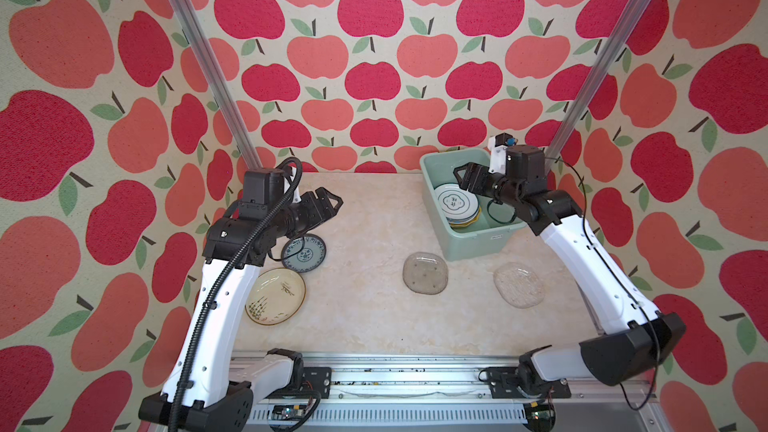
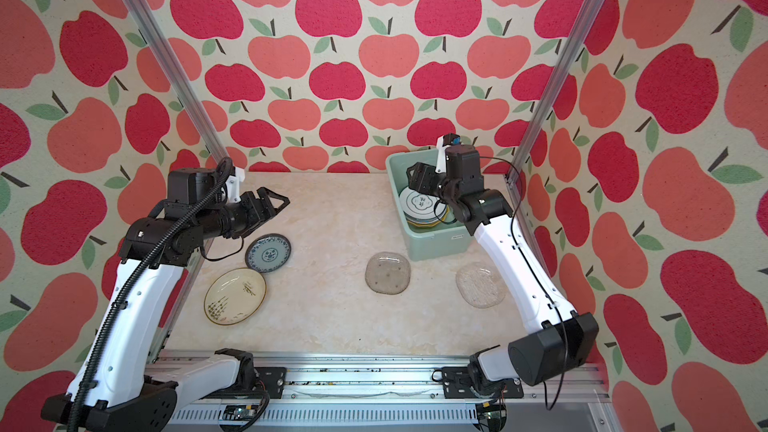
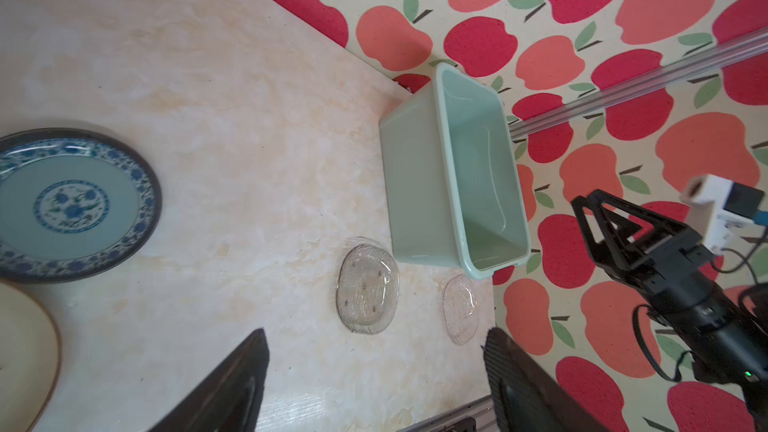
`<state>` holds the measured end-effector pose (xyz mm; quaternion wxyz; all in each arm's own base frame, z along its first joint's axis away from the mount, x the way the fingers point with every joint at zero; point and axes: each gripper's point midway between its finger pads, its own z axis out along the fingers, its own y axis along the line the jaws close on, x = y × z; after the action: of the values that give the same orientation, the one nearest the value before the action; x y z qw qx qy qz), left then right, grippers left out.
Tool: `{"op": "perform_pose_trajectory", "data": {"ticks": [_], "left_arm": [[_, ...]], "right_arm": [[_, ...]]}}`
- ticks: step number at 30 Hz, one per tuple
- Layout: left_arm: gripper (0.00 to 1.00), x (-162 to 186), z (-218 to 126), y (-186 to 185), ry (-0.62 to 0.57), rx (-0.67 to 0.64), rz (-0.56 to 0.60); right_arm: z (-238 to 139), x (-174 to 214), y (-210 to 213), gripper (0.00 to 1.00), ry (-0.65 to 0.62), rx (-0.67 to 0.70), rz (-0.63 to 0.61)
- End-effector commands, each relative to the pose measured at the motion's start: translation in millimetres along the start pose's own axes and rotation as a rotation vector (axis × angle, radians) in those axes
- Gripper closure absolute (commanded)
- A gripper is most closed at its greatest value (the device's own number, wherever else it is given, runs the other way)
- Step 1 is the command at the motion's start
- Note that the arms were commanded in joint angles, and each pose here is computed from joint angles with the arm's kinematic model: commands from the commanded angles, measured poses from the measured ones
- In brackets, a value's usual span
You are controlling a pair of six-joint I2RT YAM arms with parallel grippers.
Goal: Place the plates into the plastic bin on the countertop
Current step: 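Open the right gripper and lift it out of the bin, then swing the right gripper to the cream grass-painted plate while the left moves near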
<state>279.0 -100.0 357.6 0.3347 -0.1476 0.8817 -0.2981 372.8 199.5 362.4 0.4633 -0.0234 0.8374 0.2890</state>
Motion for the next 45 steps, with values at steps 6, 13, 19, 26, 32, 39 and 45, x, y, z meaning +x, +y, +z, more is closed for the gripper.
{"op": "perform_pose_trajectory", "data": {"ticks": [6,13,19,26,32,39,45], "left_arm": [[0.16,52.6,-27.9,76.5,0.095,-0.296,-0.221],[0.16,75.2,-53.1,126.1,0.095,-0.575,-0.329],[0.15,85.4,-74.3,137.1,0.078,-0.656,-0.392],[0.01,71.5,-119.5,139.2,-0.046,-0.73,-0.282],[0.01,59.5,-123.4,131.9,-0.074,-0.7,-0.192],[0.01,59.6,-130.1,122.5,-0.08,-0.65,-0.129],[0.01,66.7,-137.3,120.2,-0.072,-0.635,-0.111]], "right_arm": [[-24.7,70.0,38.5,0.26,0.116,-0.19,-0.033],[-1.2,119.6,110.6,0.27,0.2,-0.346,-0.057],[43.4,163.2,188.2,0.28,0.309,-0.421,-0.035],[88.8,245.5,263.3,0.3,0.518,-0.45,0.088],[122.8,310.8,277.3,0.31,0.641,-0.406,0.141],[153.3,380.9,288.6,0.33,0.774,-0.392,0.283],[161.1,422.4,302.8,0.35,0.835,-0.383,0.268]]}}
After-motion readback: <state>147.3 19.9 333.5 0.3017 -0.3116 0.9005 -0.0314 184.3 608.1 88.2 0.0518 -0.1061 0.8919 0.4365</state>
